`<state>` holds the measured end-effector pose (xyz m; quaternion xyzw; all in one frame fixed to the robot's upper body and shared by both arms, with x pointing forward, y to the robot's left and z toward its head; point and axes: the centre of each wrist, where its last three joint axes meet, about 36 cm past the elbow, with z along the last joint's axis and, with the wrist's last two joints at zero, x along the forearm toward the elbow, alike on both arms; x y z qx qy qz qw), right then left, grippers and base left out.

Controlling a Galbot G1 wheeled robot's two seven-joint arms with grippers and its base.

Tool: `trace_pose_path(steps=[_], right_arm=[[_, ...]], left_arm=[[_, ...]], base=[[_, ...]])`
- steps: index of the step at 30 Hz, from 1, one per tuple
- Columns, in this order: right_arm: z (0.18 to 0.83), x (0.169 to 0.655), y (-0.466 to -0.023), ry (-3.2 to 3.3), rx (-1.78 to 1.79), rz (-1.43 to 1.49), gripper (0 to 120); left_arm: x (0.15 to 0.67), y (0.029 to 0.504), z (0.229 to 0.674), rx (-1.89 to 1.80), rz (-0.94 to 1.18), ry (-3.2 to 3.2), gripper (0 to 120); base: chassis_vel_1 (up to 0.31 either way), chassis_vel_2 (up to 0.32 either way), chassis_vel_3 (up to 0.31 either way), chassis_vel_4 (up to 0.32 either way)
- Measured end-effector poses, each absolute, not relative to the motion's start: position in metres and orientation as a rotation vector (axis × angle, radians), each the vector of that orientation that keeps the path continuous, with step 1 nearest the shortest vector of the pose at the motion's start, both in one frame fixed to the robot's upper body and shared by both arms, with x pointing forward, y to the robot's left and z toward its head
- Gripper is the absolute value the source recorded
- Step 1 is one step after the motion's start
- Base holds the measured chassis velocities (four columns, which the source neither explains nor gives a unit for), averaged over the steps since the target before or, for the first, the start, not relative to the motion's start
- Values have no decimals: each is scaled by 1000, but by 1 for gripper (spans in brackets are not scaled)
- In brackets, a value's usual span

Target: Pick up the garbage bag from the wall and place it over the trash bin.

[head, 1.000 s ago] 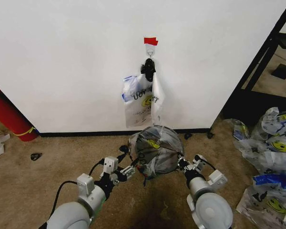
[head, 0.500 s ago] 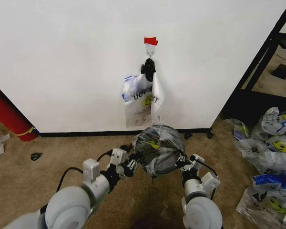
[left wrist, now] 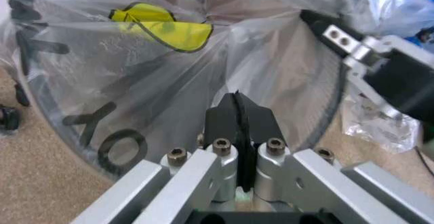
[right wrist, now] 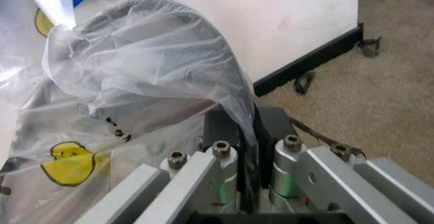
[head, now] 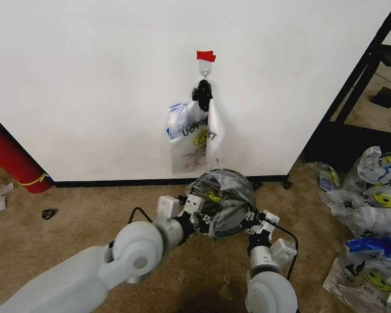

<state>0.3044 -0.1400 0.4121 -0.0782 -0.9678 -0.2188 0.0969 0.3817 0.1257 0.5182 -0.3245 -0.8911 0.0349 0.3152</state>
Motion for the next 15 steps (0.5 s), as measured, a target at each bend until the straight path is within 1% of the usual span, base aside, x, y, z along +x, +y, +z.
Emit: trace_pose_path(steps=[5, 15], right_arm=[[408, 305, -139, -2859, -236, -648, 1], [407, 304, -138, -2853, -233, -652, 1]], left_arm=[[406, 104, 507, -839, 87, -2346, 0], [424, 80, 492, -814, 68, -2338, 0]], base=[[0, 0, 0, 0], [0, 0, 0, 0]])
